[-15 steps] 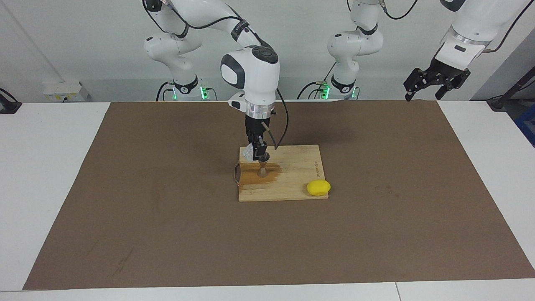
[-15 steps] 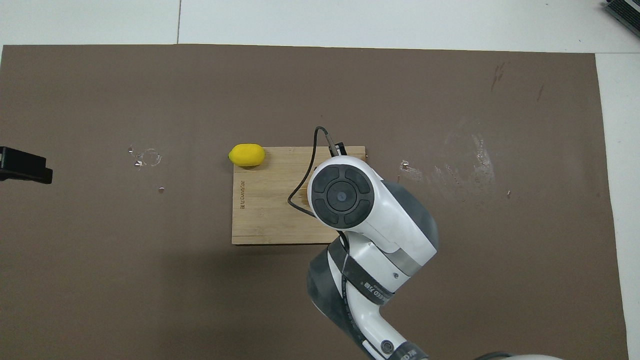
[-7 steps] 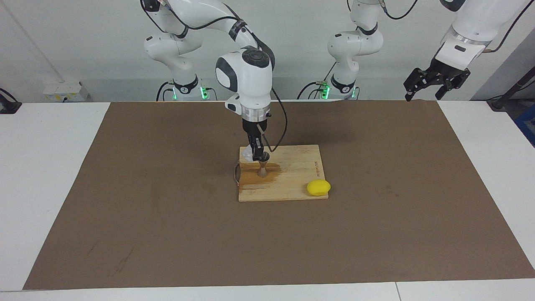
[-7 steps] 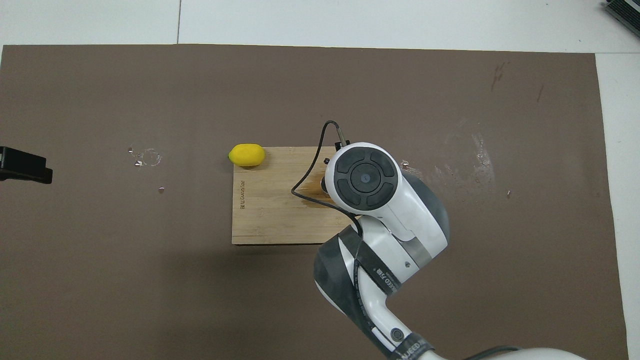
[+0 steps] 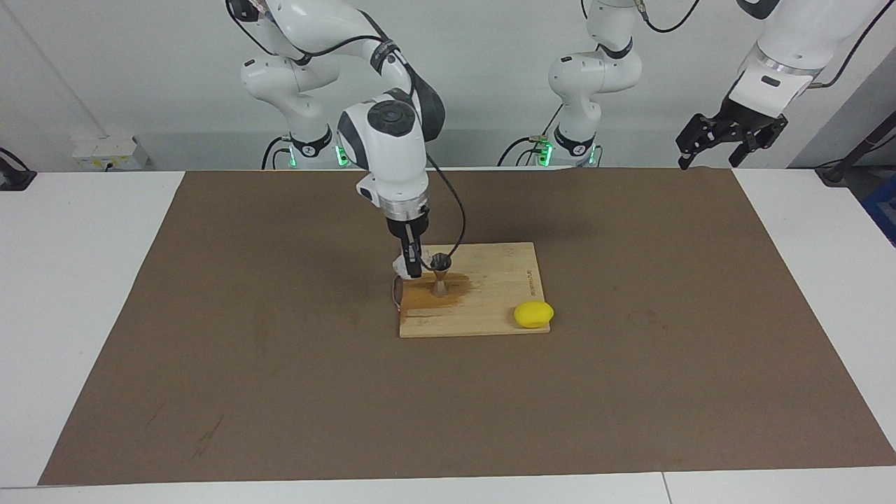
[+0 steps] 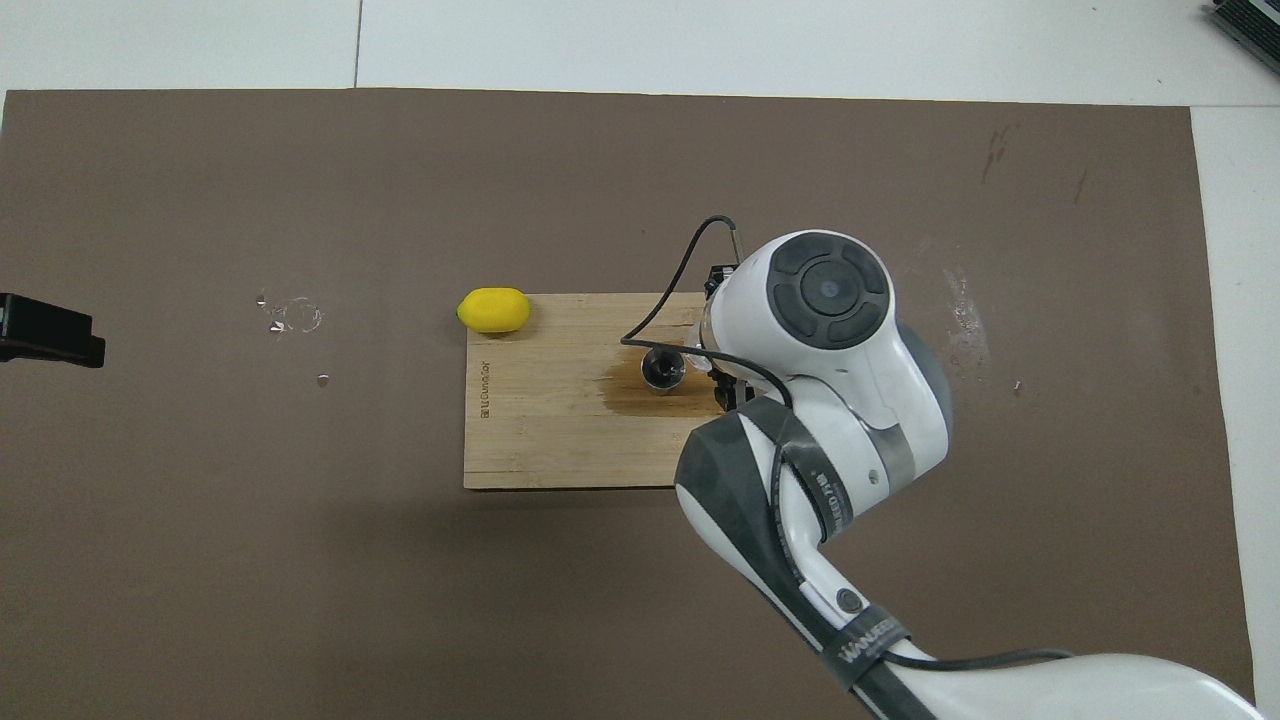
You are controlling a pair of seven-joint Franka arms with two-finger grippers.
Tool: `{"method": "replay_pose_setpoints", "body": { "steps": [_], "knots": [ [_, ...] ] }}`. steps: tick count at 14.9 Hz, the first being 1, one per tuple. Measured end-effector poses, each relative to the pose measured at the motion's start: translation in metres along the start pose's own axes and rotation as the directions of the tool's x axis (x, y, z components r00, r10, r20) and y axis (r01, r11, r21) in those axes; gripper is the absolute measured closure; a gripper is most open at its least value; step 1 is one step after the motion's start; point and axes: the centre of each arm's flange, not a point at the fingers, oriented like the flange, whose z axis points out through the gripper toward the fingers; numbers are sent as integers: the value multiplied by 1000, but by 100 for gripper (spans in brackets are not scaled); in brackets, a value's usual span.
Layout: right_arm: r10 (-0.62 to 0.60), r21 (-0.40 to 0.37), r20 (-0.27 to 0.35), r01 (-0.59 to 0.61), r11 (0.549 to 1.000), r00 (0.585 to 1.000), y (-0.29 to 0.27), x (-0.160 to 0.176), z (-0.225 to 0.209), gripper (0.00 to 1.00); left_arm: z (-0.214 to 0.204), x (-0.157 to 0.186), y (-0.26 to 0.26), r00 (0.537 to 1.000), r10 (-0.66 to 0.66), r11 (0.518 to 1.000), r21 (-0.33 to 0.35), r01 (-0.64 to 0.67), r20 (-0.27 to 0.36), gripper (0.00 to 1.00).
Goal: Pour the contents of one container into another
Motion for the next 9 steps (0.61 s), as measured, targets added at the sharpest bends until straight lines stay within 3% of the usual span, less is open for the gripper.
{"method": "replay_pose_setpoints", "body": {
  "steps": [6, 9],
  "knots": [
    [119, -130, 233, -91, 987, 965, -16, 130, 36, 49, 0, 0, 0, 1000, 0, 1000, 0, 0, 0, 0],
    [169, -112, 329, -139, 984, 929, -6, 204, 52, 49, 0, 0, 0, 1000, 0, 1000, 0, 0, 0, 0]
  ]
}}
